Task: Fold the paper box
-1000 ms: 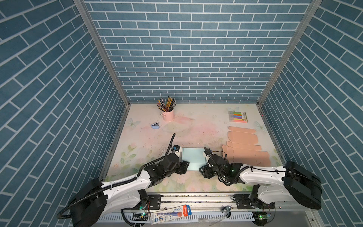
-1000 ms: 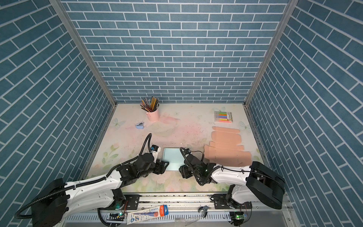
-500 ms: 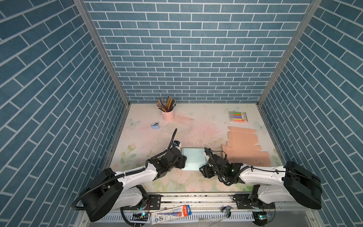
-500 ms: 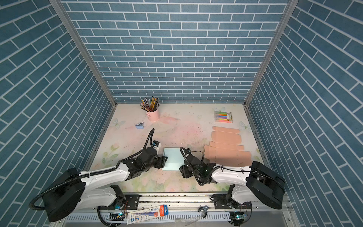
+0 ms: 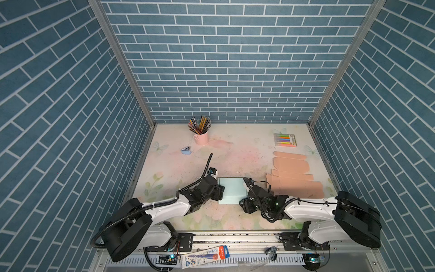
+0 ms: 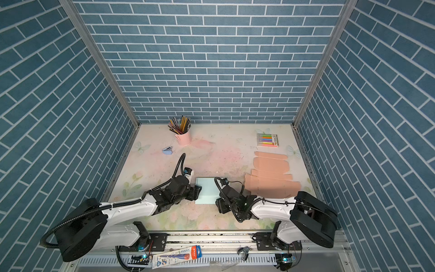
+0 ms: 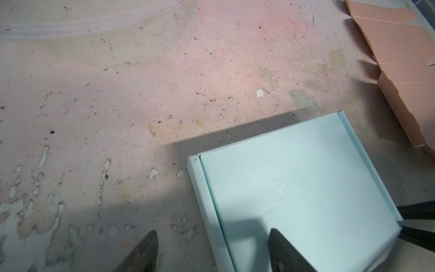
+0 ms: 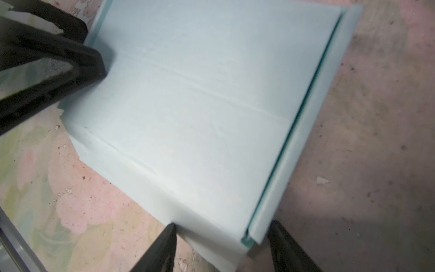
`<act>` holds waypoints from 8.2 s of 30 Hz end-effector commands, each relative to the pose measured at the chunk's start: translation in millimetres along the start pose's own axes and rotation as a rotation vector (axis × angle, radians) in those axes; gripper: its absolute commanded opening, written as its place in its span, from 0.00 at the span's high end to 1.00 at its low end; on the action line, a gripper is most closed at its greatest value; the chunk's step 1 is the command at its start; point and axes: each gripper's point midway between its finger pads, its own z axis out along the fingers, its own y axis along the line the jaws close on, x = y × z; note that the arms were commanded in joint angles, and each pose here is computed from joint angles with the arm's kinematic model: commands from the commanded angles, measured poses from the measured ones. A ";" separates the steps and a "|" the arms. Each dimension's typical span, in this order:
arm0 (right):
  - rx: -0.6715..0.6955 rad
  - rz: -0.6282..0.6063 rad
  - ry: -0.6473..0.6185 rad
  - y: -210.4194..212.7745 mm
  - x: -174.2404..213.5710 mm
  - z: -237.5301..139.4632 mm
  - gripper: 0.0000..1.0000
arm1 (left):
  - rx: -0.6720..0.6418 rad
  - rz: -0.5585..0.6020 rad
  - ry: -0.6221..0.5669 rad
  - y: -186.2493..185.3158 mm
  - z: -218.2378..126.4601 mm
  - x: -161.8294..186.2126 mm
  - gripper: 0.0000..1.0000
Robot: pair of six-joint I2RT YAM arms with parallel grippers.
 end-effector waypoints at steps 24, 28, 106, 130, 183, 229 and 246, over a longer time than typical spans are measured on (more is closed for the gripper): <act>0.094 0.049 -0.032 -30.6 -8.8 -9.6 0.37 | 0.184 0.023 -0.056 -27.9 -13.1 -38.7 0.26; 0.094 0.043 -0.034 -35.6 -13.8 -9.2 0.37 | 0.200 0.031 -0.045 -30.9 -1.4 -51.9 0.26; 0.020 -0.079 -0.016 5.6 -65.2 48.0 0.40 | 0.405 -0.165 0.056 -37.8 -11.9 7.6 0.27; -0.132 -0.088 -0.082 33.9 -66.0 33.4 0.40 | 0.471 -0.197 0.042 -47.2 -25.5 10.9 0.27; 0.029 -0.020 0.061 -0.7 15.9 11.9 0.41 | 0.448 -0.252 0.095 -39.6 -53.0 68.8 0.22; -0.251 -0.094 -0.081 87.4 -18.9 -0.3 0.41 | 0.511 -0.219 0.101 -74.3 -59.3 68.6 0.25; -0.168 -0.053 -0.040 61.8 -0.5 8.8 0.41 | 0.486 -0.241 0.103 -66.2 -56.1 77.6 0.25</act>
